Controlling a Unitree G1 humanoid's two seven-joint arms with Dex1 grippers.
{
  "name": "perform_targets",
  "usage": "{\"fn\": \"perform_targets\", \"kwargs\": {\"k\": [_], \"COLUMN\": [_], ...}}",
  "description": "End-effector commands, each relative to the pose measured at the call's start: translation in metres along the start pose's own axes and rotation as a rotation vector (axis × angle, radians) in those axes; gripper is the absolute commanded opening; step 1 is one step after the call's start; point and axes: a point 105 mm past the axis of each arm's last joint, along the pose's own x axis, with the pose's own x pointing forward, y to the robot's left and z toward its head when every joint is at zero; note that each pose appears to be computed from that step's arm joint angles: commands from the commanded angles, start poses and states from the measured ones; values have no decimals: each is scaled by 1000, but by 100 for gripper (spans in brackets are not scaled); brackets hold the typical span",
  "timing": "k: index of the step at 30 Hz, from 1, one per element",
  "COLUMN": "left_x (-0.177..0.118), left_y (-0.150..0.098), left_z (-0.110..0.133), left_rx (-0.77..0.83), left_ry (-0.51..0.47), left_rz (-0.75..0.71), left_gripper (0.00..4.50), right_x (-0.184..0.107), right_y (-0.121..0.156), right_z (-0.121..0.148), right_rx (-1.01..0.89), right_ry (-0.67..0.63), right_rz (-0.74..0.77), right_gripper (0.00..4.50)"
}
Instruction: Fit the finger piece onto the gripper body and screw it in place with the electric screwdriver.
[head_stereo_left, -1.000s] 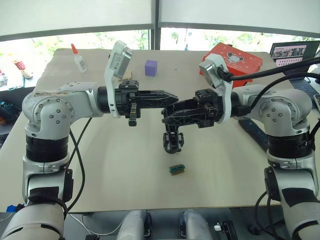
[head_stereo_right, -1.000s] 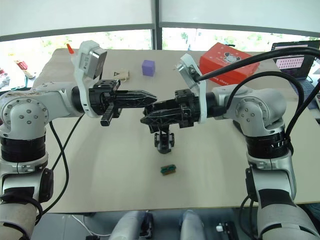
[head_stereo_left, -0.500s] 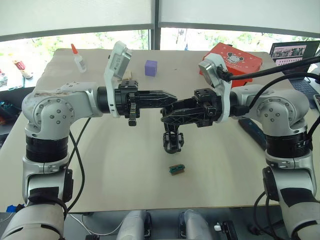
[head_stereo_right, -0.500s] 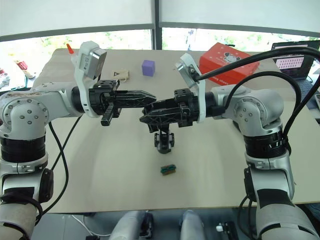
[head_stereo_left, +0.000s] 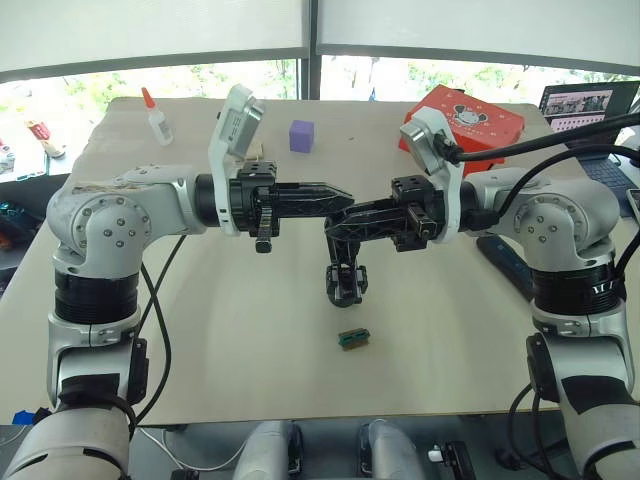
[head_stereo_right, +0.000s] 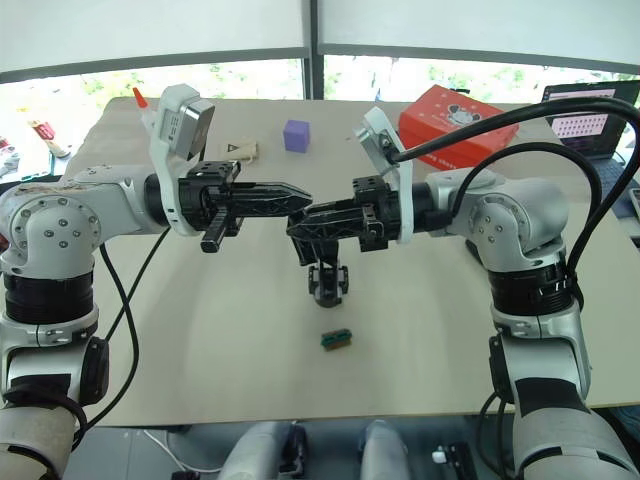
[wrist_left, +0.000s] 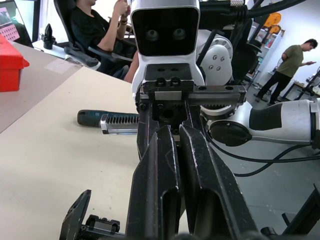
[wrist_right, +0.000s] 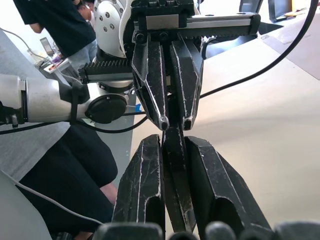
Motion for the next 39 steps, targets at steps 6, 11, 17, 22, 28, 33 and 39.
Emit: {"fn": "perform_targets", "kwargs": {"k": [6,11,17,22,28,33,39], "left_x": [-8,-34,-53,-39,-13,4,27], "left_y": [-6,-4,10,35,53,69,77], "left_z": [10,-3,-76,-122,-149,-162,-174], "left_rx": [49,119,277,344,345,337,348], "left_ry": [8,110,320,358,362,342,308], "left_rz": [-19,28,107,115,95,118,127], "left_gripper": [110,361,450,450,450,450,450], "right_x": [0,-3,-8,-14,-21,-25,-28], "right_y": [9,20,24,19,14,11,12], "right_z": [17,5,-16,-38,-52,-54,-56], "right_rx": [-99,-265,-282,-262,-266,-259,-245], "right_ry": [-35,13,-22,-30,6,9,9], "right_rz": [45,84,67,28,-5,-28,-54], "right_gripper": [30,30,30,30,30,30,30]}}
